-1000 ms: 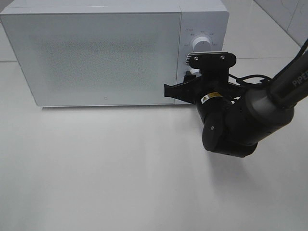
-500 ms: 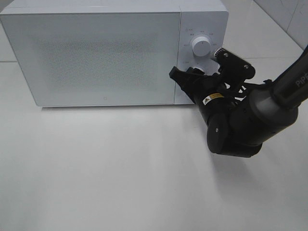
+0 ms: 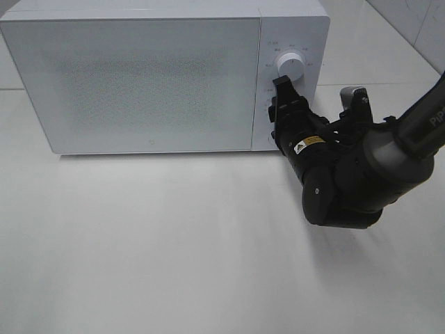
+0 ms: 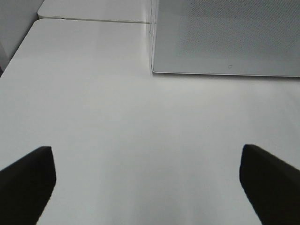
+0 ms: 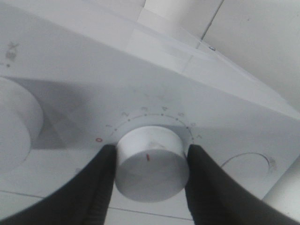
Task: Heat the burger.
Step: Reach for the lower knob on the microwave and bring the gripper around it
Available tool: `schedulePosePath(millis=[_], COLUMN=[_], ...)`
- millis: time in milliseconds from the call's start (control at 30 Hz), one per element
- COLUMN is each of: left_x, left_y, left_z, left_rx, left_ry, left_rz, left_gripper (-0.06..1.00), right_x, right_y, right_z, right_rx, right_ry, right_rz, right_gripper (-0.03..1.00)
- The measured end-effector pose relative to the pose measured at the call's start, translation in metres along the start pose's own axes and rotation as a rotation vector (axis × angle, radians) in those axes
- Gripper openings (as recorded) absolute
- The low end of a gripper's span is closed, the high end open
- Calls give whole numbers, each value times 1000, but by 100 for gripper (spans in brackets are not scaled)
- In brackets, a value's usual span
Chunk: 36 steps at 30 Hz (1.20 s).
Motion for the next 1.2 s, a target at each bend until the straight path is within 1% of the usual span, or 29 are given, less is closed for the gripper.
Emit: schedulePosePath(millis=[33,67,133,167,200,233,300,333,367,433,467,533,567,600,633,867,1200], left_x=[0,0,0,0,0,0,0,0,0,0,0,0,0,0,0,0,0], left_y=[0,0,0,0,0,0,0,0,0,0,0,0,0,0,0,0,0], left_z=[0,0,0,0,0,0,0,0,0,0,0,0,0,0,0,0,0], left_rx=[0,0,0,0,0,0,0,0,0,0,0,0,0,0,0,0,0], left_ry=[0,0,0,0,0,0,0,0,0,0,0,0,0,0,0,0,0], left_rz=[0,0,0,0,0,0,0,0,0,0,0,0,0,0,0,0,0], left_gripper=[99,99,99,99,99,99,99,99,99,99,99,99,99,99,99,99,99], right_x=[0,0,0,0,0,0,0,0,0,0,0,0,1,1,0,0,0], right_y=[0,0,0,0,0,0,0,0,0,0,0,0,0,0,0,0,0], right_z=[0,0,0,0,0,0,0,0,0,0,0,0,0,0,-1,-1,-1], right_rx=[2,2,2,2,2,2,3,3,2,2,1,1,1,1,-1,-8,-8], right_ry=[65,65,153,153,206,206,289,289,345,366,417,435,474,474,513,605,612], right_rz=[-2,-2,-4,-4,-5,-5,-5,-5,-6,-6,-6,-6,-7,-7,-6,-3,-3], right_gripper=[42,42,42,42,42,42,42,42,42,42,42,42,42,42,42,42,42])
Point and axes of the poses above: a point on each arm's last joint axis where the gripper is mounted, y pointing out along that axis toward the gripper, x along the wrist's bending axis when the last joint is at zero, z = x × y, the point moved 5 cm from there along y, pointing out along that axis toward the gripper, and after that the axes turned 12 degrees about -y, right-handed, at the moved point
